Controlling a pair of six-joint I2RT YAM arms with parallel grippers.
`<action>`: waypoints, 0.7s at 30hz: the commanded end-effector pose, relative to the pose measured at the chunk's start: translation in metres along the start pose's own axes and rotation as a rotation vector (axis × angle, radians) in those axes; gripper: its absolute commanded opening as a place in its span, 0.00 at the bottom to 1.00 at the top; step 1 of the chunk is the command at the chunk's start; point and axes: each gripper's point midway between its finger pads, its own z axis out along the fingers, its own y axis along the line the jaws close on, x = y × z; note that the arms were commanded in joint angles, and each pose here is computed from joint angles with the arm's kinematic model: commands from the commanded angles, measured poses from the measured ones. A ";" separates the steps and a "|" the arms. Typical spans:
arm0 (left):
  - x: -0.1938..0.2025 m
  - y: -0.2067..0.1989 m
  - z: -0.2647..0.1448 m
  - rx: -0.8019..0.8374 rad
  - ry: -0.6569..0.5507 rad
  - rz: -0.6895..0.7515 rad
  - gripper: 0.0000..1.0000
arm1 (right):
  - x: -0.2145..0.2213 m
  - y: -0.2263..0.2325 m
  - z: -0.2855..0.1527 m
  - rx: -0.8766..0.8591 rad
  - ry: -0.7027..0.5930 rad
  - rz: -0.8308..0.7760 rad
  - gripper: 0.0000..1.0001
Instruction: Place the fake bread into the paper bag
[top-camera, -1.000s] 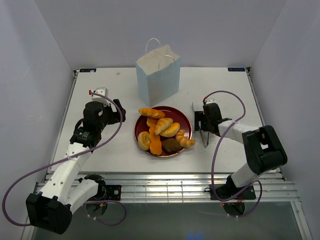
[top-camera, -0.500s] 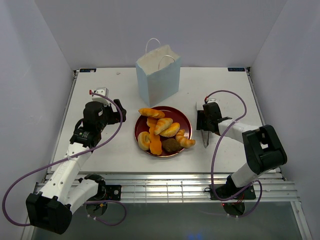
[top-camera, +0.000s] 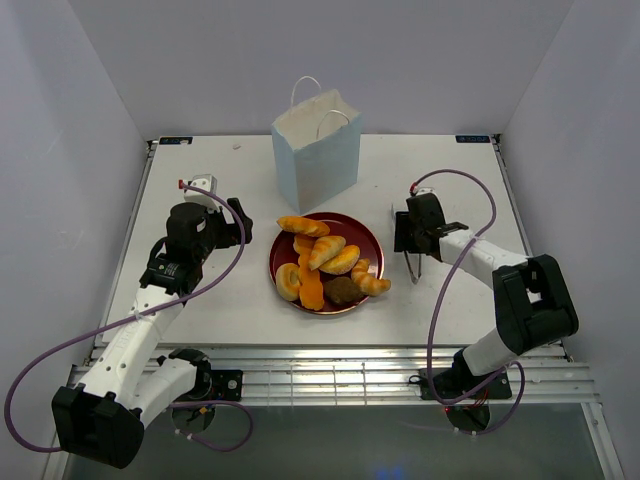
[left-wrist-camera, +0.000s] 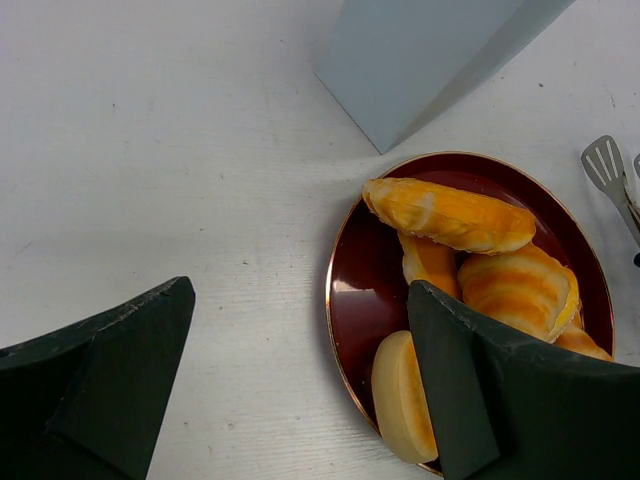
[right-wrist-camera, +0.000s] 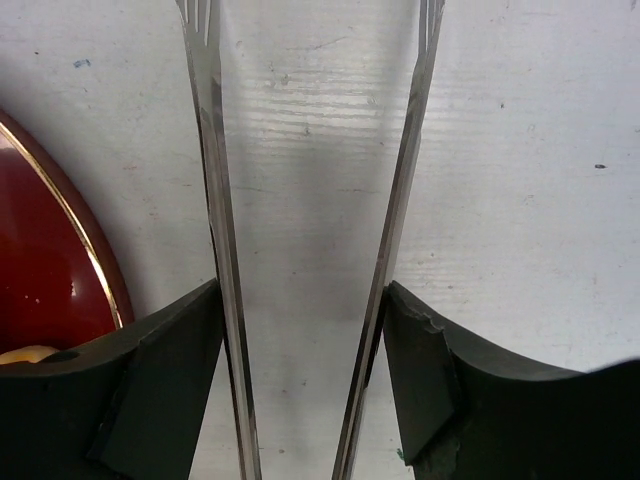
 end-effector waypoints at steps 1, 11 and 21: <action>-0.017 -0.007 -0.004 0.025 -0.049 0.002 0.98 | -0.025 0.000 -0.018 0.009 -0.055 0.003 0.68; -0.017 -0.006 -0.003 0.022 -0.050 0.002 0.98 | -0.024 0.008 -0.053 -0.085 -0.061 -0.002 0.67; -0.019 -0.004 -0.005 0.011 -0.064 0.001 0.98 | -0.036 0.013 -0.100 -0.165 -0.096 -0.046 0.65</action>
